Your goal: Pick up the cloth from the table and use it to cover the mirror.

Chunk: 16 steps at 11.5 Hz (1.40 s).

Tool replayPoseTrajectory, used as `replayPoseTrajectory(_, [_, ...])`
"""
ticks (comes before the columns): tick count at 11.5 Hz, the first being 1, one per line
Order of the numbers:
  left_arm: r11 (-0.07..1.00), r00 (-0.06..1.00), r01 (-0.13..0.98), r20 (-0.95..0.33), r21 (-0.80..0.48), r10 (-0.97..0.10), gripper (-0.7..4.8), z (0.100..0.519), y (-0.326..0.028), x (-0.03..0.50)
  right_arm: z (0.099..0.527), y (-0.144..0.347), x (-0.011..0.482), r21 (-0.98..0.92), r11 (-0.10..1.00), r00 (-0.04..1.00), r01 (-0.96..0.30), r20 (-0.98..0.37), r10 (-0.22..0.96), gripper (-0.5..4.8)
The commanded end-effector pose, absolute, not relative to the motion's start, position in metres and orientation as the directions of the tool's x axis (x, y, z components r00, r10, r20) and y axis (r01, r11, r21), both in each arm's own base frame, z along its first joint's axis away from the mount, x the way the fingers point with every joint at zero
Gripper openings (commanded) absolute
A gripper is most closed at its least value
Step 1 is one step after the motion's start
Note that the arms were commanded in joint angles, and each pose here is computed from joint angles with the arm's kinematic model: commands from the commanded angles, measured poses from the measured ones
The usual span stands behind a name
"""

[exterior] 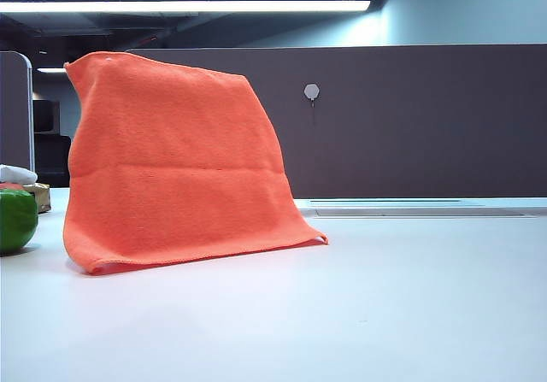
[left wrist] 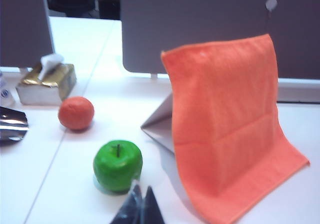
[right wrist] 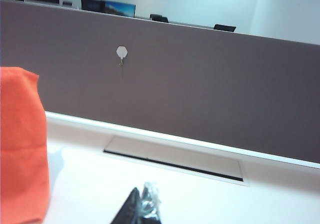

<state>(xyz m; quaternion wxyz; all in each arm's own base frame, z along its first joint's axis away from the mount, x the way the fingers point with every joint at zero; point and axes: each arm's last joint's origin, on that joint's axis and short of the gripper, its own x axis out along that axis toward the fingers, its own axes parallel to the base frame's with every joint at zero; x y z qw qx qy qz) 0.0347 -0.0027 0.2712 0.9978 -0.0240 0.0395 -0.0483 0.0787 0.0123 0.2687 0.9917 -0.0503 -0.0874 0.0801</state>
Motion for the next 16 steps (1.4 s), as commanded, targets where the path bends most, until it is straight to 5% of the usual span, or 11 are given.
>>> replayPoseTrajectory(1, [0.992, 0.99, 0.098, -0.093, -0.081, -0.106, -0.07, 0.26, -0.003, 0.043, 0.246, 0.011, 0.072, -0.084, 0.987, 0.95, -0.14, 0.27, 0.157, -0.06])
replayPoseTrajectory(9, [0.974, 0.99, 0.096, -0.078, -0.206, -0.114, -0.07, 0.229, -0.002, 0.067, 0.204, 0.014, 0.089, -0.085, 0.985, 0.962, -0.149, 0.219, 0.164, -0.06])
replayPoseTrajectory(16, [0.988, 0.993, 0.108, -0.029, -0.109, -0.112, -0.07, 0.182, -0.001, 0.091, 0.186, 0.014, 0.094, -0.055, 0.987, 0.964, -0.148, 0.216, 0.157, -0.05])
